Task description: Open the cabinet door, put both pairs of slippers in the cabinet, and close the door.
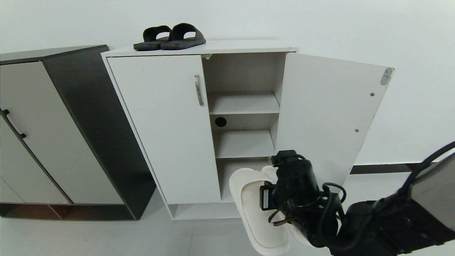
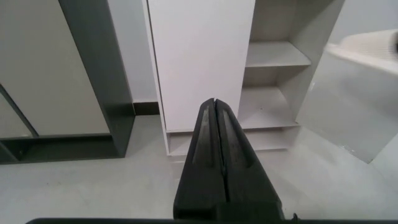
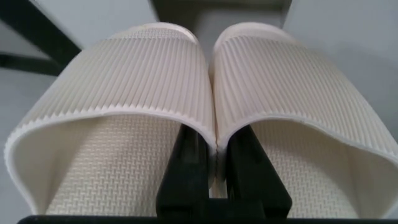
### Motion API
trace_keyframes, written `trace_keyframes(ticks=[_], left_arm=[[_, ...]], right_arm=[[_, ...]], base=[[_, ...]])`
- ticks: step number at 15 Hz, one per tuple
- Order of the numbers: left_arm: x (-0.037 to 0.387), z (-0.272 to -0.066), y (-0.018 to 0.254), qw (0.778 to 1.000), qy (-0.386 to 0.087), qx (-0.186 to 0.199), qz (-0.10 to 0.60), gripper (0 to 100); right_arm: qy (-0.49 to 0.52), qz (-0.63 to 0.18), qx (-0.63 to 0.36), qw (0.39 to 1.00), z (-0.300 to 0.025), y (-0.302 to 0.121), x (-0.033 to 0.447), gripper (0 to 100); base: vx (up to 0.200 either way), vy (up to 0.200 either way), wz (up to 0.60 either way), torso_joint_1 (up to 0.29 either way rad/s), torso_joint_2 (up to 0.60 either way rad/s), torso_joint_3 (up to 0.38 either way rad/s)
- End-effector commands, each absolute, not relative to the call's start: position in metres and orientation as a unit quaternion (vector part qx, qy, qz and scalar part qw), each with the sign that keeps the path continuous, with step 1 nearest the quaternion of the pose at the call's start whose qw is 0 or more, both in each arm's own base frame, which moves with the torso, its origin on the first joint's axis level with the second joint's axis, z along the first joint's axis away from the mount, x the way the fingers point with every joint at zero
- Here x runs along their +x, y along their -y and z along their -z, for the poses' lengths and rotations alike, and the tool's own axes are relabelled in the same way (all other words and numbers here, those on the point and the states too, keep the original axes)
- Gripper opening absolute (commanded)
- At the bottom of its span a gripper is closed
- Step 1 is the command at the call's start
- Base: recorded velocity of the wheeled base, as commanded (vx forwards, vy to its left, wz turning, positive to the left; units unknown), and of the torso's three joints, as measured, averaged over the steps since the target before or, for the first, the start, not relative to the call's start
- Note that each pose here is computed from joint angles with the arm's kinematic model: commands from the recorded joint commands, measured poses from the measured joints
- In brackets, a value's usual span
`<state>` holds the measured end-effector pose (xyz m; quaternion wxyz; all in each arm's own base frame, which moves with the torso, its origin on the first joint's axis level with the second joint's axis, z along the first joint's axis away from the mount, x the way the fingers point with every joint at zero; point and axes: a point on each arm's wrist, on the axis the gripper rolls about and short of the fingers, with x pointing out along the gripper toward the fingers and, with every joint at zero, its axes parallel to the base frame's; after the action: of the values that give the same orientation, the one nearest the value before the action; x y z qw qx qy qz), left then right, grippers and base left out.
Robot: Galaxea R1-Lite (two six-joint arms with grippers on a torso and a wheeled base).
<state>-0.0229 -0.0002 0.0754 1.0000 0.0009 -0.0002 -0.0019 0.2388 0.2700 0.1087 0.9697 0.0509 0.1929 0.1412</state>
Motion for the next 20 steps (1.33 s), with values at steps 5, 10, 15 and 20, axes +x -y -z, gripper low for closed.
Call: trace_keyframes(ticks=[5, 10, 15, 20], left_arm=[[-0.023, -0.076, 0.0, 1.0, -0.001, 0.002, 0.002, 0], [-0.023, -0.076, 0.0, 1.0, -0.001, 0.003, 0.002, 0], [-0.023, -0.076, 0.0, 1.0, -0.001, 0.004, 0.002, 0], [-0.023, -0.075, 0.0, 1.0, 0.0, 0.002, 0.002, 0]], right_arm=[[-0.189, -0.124, 0.019, 0.974, -0.081, -0.312, 0.275, 0], [-0.13, -0.083, -0.004, 0.988, -0.084, -0.322, 0.294, 0], [-0.016, -0.079, 0.0, 0.997, -0.105, -0.32, 0.294, 0], [0.003, -0.082, -0.004, 0.997, -0.105, -0.319, 0.293, 0]], base=[[0.0, 0.0, 0.0, 0.0, 0.0, 0.0], [0.0, 0.0, 0.0, 0.004, 0.01, -0.139], [0.0, 0.0, 0.0, 0.001, 0.0, -0.194], [0.0, 0.0, 0.0, 0.004, 0.0, -0.198]])
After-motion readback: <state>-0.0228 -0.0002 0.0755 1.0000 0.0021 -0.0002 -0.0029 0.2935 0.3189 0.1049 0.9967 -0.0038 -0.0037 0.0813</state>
